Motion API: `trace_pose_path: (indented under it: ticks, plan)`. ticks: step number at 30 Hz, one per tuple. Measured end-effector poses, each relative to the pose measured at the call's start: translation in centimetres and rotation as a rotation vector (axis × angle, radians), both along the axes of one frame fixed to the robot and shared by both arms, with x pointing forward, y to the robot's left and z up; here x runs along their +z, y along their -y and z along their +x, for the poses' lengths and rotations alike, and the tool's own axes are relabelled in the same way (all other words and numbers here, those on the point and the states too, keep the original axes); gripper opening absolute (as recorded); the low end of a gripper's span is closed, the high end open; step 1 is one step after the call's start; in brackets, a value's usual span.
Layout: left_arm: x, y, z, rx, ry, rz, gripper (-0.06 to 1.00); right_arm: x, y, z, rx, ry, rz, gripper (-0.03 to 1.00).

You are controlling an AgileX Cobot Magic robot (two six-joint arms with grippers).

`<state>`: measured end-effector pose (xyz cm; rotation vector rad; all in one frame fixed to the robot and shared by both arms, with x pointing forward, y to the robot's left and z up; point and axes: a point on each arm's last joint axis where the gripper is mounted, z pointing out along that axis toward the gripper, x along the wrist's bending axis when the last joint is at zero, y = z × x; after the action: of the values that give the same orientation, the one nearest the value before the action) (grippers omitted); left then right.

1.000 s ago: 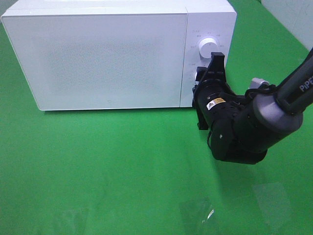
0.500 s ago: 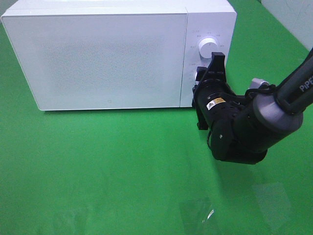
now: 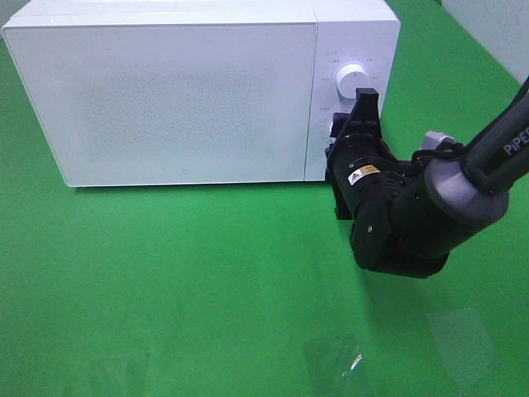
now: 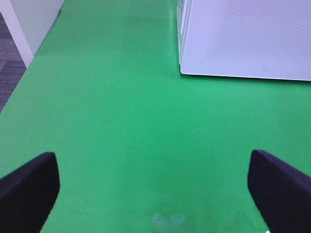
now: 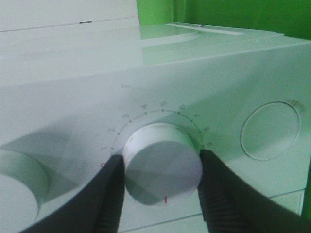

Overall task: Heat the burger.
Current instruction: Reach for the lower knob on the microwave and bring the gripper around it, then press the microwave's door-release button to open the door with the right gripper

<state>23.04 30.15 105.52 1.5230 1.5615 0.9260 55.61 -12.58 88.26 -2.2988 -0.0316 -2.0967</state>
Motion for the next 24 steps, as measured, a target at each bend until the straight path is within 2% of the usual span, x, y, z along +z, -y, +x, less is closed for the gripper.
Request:
trace_pose_path:
  ticks: [7, 12, 13, 17, 24]
  plan:
    - [0.0, 0.0, 0.0, 0.000, 0.000, 0.000, 0.99, 0.0, 0.0, 0.1, -0.008, -0.002, -0.021, 0.46]
    - [0.0, 0.0, 0.0, 0.000, 0.000, 0.000, 0.99, -0.1, -0.1, 0.0, -0.006, -0.016, -0.045, 0.56]
    - [0.0, 0.0, 0.0, 0.000, 0.000, 0.000, 0.99, 0.0, -0.1, -0.2, -0.003, -0.015, -0.051, 0.61]
    - [0.0, 0.0, 0.0, 0.000, 0.000, 0.000, 0.99, 0.8, -0.1, -0.8, 0.011, 0.008, -0.076, 0.67]
    - [0.0, 0.0, 0.0, 0.000, 0.000, 0.000, 0.99, 1.3, -0.6, -3.5, 0.102, -0.001, -0.161, 0.68]
